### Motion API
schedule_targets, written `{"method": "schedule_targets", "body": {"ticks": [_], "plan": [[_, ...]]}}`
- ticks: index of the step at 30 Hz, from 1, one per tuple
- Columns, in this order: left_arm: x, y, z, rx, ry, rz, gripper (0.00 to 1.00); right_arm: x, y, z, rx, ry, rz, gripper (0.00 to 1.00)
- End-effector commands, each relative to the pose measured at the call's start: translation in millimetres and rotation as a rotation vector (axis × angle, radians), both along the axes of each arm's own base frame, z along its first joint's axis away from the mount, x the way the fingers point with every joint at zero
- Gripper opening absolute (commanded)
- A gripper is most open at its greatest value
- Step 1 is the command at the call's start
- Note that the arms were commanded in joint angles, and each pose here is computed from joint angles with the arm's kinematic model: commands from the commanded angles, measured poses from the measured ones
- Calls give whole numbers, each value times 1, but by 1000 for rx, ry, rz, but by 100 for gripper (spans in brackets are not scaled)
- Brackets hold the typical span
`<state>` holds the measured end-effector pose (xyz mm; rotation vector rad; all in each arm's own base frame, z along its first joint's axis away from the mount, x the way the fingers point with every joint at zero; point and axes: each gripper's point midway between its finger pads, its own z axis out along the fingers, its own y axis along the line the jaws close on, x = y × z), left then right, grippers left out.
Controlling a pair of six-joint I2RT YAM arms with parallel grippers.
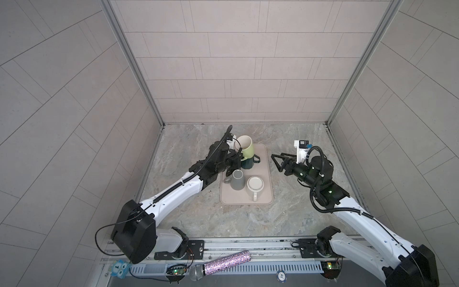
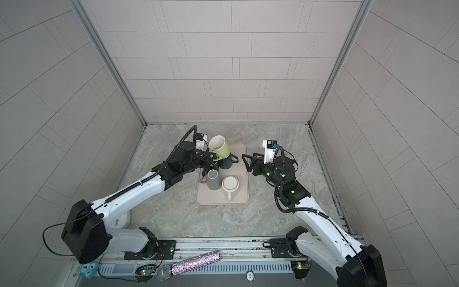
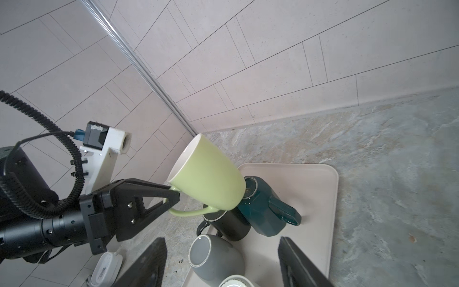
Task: Turn the mug right side up
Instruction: Pass the mug, then place the mug at the top-left of the table.
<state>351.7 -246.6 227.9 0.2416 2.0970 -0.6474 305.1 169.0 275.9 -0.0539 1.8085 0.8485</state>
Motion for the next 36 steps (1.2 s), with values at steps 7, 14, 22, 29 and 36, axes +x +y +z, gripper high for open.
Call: {"method": "schedule_targets", "body": {"ticks": [7, 14, 22, 29, 36], "plan": [[38, 66, 55, 83, -168, 232, 0, -18, -22, -20, -125, 39, -52, 75], [55, 114, 43, 164, -155, 393, 0, -27, -28, -38, -146, 76, -58, 75], [83, 153, 12, 242, -108, 503, 0, -33, -31, -47, -156, 93, -58, 75], [98, 172, -10, 263, -69, 556, 0, -36, -35, -56, -191, 114, -61, 75], [109, 193, -36, 270, -21, 616, 0, -36, -36, -69, -208, 139, -68, 75]]}}
